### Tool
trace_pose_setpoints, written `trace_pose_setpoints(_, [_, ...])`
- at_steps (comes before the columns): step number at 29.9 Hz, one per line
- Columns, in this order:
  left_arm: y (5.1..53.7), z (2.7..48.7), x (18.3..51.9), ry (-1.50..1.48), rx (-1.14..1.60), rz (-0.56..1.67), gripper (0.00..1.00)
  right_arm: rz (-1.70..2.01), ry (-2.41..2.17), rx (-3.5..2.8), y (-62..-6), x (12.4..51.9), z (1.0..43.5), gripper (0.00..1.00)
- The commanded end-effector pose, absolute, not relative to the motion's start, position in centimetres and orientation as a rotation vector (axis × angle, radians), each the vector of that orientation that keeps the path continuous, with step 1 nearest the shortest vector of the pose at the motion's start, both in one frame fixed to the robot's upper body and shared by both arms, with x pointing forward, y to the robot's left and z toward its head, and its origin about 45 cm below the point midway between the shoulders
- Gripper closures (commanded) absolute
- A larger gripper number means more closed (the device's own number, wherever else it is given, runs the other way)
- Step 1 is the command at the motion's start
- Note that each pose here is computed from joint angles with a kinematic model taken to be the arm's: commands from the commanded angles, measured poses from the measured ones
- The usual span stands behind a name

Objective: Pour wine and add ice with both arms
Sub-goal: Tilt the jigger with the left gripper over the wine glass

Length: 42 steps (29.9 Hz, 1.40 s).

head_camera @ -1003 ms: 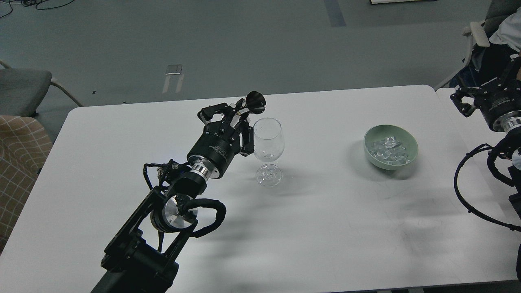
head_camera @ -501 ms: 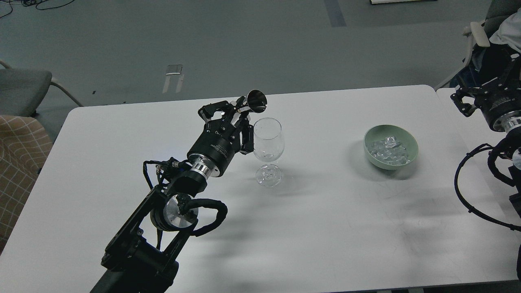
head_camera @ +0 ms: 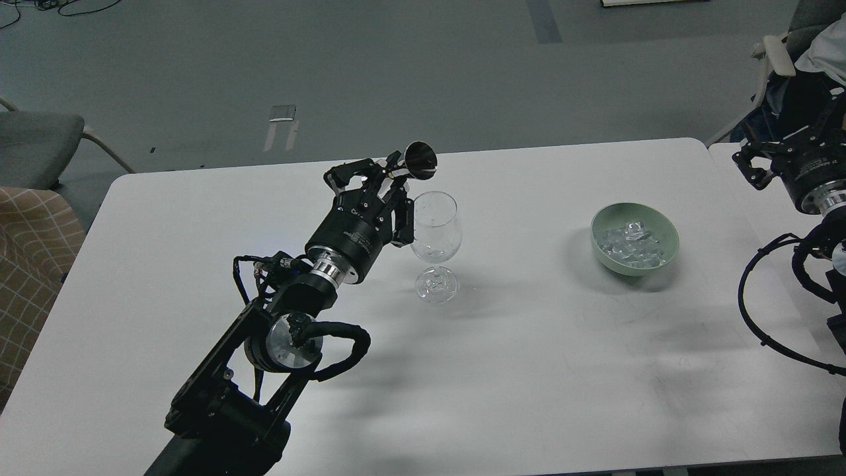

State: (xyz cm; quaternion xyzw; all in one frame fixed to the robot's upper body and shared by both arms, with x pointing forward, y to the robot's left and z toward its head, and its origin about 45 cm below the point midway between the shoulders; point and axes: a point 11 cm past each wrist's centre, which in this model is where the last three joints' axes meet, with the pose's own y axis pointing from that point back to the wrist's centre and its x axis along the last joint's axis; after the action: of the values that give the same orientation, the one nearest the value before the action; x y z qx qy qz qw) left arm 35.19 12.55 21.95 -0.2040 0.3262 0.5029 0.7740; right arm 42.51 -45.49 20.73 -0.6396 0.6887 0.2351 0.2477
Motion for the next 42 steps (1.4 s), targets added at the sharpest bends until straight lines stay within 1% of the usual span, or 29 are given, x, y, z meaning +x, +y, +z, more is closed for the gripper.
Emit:
trace_pose_setpoints(1, [12.8,22.0,35.1,0.665,-0.426,1.082,0.99,0.64,1.878,-1.744,-45.6,42.5,20.7,0.0])
trace_pose_setpoints(10, [12.8,21.9,35.2,0.659,-0.421,1.083,0.99,0.642,1.879,-1.745,-45.5,42.4,20.6,0.0])
trace_pose_setpoints(16, [12.5,22.8,35.5,0.622,-0.42,1.071,0.99,0.638,1.882,-1.745,-45.7,42.3,20.7,0.0])
trace_pose_setpoints(33, [12.7,22.7,36.0,0.566,-0.386,1.085,0.99,0.636,1.884,-1.745,-45.8,42.3,20.7,0.0])
trace_pose_setpoints(42, [14.3,22.5,36.3,0.531,-0.359,1.11,0.99,0.636,1.884,-1.745,-45.8,42.3,20.7,0.0])
